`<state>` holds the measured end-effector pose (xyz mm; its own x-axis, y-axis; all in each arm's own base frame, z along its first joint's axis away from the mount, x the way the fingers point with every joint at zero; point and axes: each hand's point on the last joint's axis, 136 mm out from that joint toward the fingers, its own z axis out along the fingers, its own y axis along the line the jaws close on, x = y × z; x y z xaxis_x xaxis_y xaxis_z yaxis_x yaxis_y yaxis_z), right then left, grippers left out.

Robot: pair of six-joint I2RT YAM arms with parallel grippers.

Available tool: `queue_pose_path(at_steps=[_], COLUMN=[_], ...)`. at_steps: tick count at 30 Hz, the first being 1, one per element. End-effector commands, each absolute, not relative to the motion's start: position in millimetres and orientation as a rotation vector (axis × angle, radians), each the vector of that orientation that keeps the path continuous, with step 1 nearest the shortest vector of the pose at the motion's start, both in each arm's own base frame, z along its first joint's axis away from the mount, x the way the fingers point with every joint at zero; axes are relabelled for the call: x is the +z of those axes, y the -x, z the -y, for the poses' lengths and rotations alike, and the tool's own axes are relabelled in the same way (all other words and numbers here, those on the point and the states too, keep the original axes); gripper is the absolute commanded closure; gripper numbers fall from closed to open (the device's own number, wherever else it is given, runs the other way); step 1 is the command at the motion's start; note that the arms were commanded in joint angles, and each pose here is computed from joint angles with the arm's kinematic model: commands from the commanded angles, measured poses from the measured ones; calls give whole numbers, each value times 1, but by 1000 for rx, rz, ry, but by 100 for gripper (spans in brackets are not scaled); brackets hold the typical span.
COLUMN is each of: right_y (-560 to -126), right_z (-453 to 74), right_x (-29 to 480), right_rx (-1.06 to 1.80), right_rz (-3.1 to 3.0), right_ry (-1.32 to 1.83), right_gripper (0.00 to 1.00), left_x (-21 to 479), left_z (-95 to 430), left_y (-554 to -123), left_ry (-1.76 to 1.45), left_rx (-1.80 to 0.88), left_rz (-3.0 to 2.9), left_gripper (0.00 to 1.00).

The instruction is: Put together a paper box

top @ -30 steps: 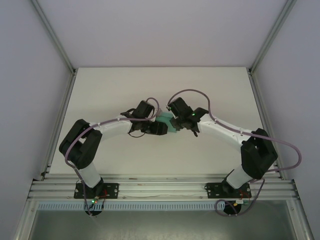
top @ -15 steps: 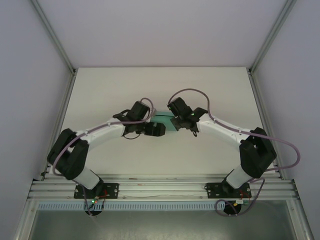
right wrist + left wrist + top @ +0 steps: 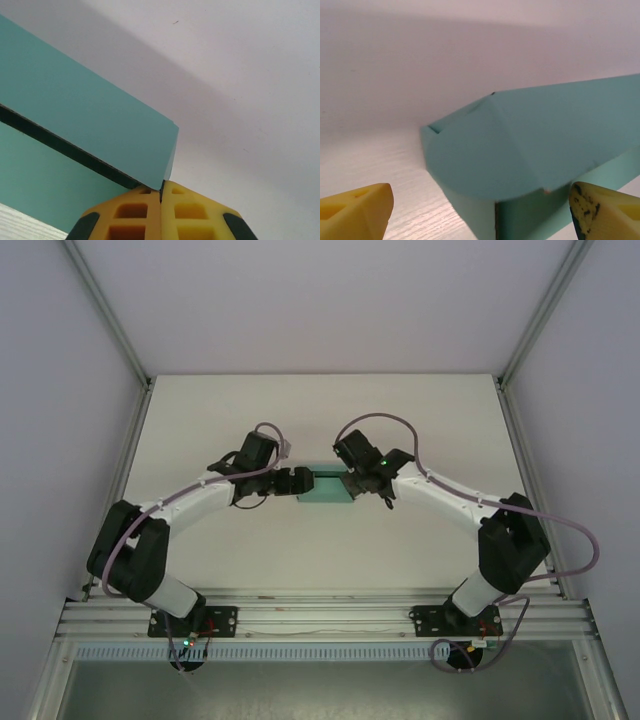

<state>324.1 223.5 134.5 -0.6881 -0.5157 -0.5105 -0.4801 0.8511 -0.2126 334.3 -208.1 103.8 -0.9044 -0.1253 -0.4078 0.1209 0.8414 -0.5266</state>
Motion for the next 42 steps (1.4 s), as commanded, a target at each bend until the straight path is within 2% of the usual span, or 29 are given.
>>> queue_pose_path(at_steps=[1, 5, 8, 13, 21, 30, 42], right_y=[-321, -320, -320, -316, -300, -296, -316], right_z=[-223, -224, -226, -226, -232, -239, -253], right_x=[139, 136, 137, 142, 152, 162, 158], right_rx=[-70, -65, -45, 32, 270, 399, 594], right_rz=[-2487, -2515, -2528, -2633, -2859, -2973, -2905], right_ry=[698, 690, 691, 622, 491, 407, 22], right_gripper=[100, 100, 100, 100, 100, 100, 100], left_x=[116, 106, 91, 70, 53, 50, 49], left_z=[221, 217, 219, 213, 205, 206, 212], left_y=[-334, -333, -333, -335, -335, -332, -324], left_ry=[-53, -28, -13, 21, 31, 14, 13], left_rx=[-876, -847, -851, -778, -655, -612, -640], left_rz=[-2521, -2542, -2583, -2643, -2676, -2669, -2671], left_gripper=[10, 11, 20, 26, 27, 29, 29])
